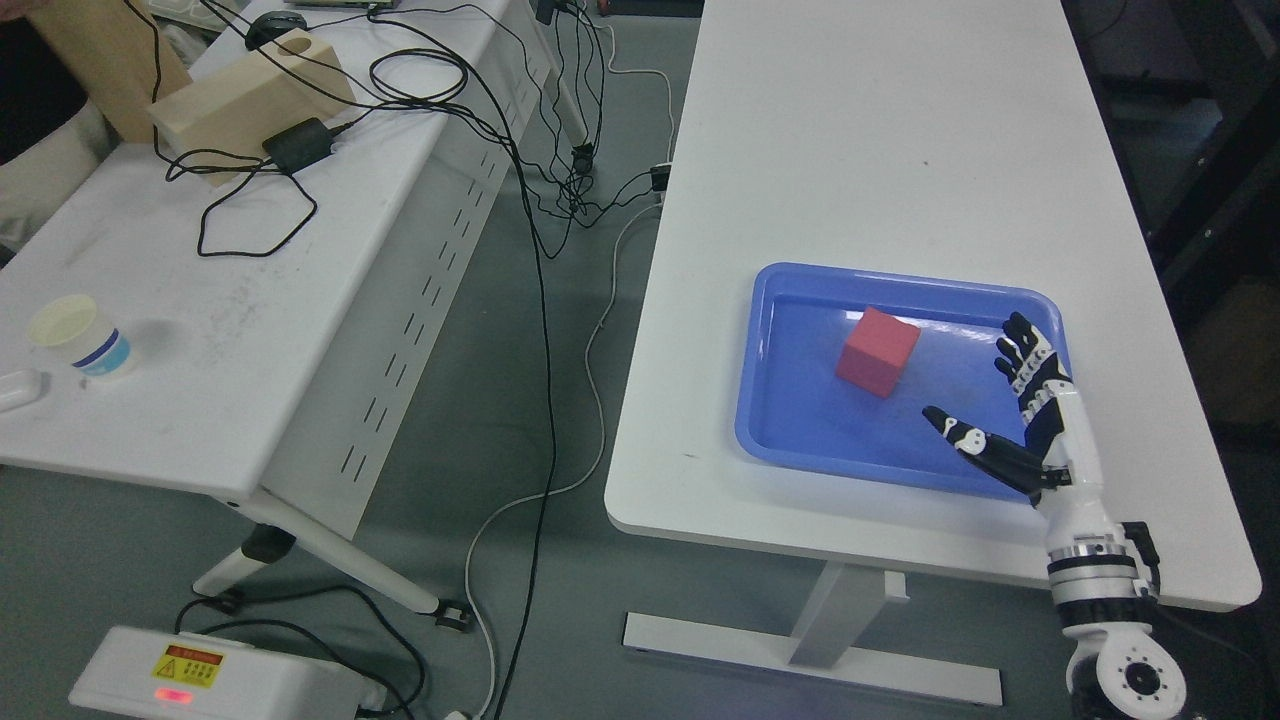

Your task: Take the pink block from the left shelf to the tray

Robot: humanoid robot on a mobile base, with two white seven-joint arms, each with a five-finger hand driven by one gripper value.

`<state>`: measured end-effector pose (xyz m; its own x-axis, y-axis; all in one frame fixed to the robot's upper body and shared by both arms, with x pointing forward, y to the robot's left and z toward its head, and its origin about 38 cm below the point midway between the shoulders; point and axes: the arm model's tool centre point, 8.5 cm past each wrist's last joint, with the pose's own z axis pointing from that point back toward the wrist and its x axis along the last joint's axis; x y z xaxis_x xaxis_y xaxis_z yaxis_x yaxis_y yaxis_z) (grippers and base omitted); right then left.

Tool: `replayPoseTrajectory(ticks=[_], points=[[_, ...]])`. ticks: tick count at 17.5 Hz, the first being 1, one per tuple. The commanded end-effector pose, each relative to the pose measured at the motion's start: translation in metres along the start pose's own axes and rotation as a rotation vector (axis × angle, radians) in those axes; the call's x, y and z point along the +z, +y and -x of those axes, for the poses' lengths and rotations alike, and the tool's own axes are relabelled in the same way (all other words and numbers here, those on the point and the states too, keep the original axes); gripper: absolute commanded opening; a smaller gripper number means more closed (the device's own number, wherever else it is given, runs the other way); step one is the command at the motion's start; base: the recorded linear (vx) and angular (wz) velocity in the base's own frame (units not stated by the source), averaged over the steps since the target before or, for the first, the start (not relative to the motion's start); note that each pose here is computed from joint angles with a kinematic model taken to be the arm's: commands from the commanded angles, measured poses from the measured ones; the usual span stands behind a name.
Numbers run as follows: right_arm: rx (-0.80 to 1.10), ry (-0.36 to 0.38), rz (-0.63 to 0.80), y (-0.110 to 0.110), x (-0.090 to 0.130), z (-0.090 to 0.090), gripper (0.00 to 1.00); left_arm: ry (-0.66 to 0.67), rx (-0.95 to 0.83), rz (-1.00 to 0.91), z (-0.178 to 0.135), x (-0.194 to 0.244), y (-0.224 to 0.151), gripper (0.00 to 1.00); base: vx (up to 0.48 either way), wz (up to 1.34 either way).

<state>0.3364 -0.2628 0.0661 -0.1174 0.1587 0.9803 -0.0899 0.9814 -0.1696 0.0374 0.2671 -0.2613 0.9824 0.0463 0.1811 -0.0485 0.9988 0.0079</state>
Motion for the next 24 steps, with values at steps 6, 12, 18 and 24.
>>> replayPoseTrajectory(ticks=[6,12,18,24], points=[[0.016,0.026,0.048,-0.0238,0.0024,0.0022,1.0,0.008,-0.004,-0.018,0.0051,0.0016,0.0116,1.0,-0.141,0.0],[0.015,0.029,0.039,-0.0222,0.0022,0.0025,1.0,0.008,-0.004,-0.018,0.0051,0.0016,0.0116,1.0,-0.109,-0.31],[0.014,0.03,0.032,-0.0207,0.002,0.0026,1.0,0.008,-0.004,-0.018,0.0051,0.0016,0.0116,1.0,-0.142,-0.14],[0.013,0.03,0.027,-0.0195,0.0013,0.0026,1.0,0.008,-0.004,-0.018,0.0051,0.0016,0.0116,1.0,-0.152,-0.02]])
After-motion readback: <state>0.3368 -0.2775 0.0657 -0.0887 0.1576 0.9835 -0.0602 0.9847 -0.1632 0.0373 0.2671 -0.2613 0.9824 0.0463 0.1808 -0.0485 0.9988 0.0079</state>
